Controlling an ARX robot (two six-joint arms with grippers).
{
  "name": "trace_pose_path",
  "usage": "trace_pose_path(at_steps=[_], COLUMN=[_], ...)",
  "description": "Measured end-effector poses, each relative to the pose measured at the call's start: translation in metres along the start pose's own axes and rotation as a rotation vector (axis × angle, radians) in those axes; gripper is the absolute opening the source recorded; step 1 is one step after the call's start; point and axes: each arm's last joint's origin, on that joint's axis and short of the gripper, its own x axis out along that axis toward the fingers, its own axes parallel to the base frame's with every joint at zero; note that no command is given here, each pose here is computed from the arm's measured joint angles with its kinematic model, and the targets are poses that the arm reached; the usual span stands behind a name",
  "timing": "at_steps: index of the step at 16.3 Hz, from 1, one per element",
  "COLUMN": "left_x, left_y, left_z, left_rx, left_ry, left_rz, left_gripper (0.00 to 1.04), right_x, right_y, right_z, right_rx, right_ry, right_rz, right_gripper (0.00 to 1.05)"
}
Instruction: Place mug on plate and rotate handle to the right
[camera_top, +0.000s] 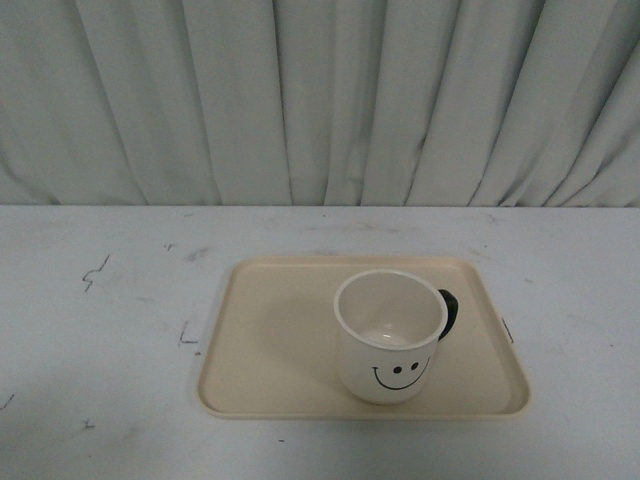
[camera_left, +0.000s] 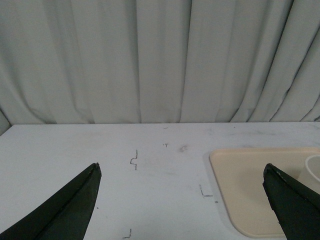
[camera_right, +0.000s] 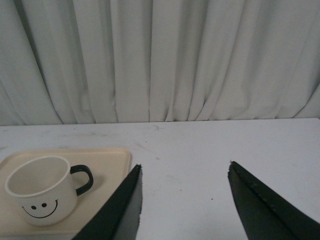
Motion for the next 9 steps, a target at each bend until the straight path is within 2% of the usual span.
trace_pose_path(at_steps=[4, 9], left_x=[0.0000, 0.0000], left_y=[0.0000, 0.0000], left_z=[0.0000, 0.0000], left_rx=[0.000, 0.000], left_ry=[0.000, 0.000], left_rz=[0.000, 0.000], left_gripper=[0.98, 0.98], right_x=[0.0000, 0.0000], right_y=[0.0000, 0.0000], right_z=[0.0000, 0.0000], right_rx=[0.000, 0.001], right_ry=[0.000, 0.000], right_rz=[0.000, 0.000], right_gripper=[0.97, 0.98])
